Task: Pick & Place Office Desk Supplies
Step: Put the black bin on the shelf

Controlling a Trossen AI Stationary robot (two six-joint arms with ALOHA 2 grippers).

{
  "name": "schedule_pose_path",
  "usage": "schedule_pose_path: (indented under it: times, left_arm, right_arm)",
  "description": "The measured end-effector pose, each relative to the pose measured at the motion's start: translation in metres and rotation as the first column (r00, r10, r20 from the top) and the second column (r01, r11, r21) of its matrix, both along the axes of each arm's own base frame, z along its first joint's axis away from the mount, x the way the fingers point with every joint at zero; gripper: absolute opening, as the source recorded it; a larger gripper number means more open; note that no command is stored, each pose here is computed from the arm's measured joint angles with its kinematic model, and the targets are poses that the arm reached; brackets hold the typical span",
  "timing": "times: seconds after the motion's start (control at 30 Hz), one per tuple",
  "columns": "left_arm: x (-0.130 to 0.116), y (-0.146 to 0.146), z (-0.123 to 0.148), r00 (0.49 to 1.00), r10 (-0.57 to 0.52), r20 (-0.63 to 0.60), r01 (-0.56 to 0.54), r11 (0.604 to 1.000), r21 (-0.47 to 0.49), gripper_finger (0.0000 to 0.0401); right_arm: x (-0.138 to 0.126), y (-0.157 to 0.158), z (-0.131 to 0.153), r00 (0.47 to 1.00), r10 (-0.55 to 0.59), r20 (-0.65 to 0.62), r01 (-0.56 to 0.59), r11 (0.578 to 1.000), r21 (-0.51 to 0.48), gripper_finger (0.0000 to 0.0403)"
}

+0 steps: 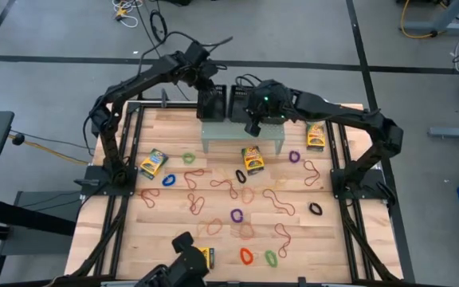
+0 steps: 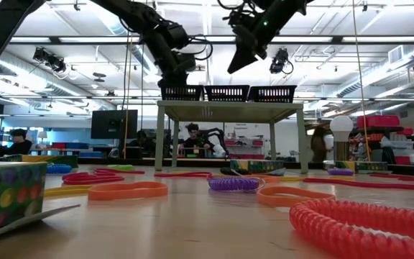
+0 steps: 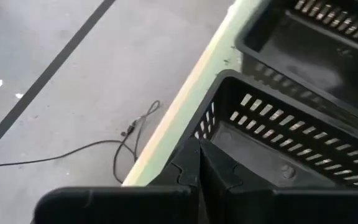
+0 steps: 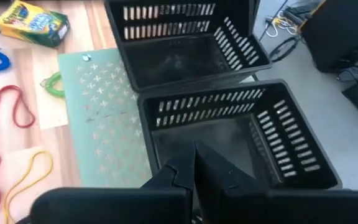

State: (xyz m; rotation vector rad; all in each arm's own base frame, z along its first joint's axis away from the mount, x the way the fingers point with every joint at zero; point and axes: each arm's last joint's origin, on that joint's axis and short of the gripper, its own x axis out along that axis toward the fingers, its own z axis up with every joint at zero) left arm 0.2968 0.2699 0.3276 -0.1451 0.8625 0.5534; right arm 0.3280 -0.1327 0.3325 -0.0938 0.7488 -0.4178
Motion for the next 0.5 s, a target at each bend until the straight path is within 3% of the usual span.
schedule_pose_path:
  times: [0.2, 0.5]
  left_arm:
    - [-0.002, 0.001, 0.004, 1.000, -0.009, 0.023, 0.009, 1.000, 0.014, 0.0009]
    - [0.000, -0.032, 0.033, 0.981, -0.136, 0.135, 0.129, 0.990, 0.058, 0.0005]
  right_arm:
    - [-0.001, -0.001, 0.001, 1.000, 0.006, -0.002, -0.006, 1.000, -0.005, 0.0011]
    - [-0.020, -0.009, 0.014, 0.999, -0.032, 0.004, 0.032, 0.999, -0.013, 0.0011]
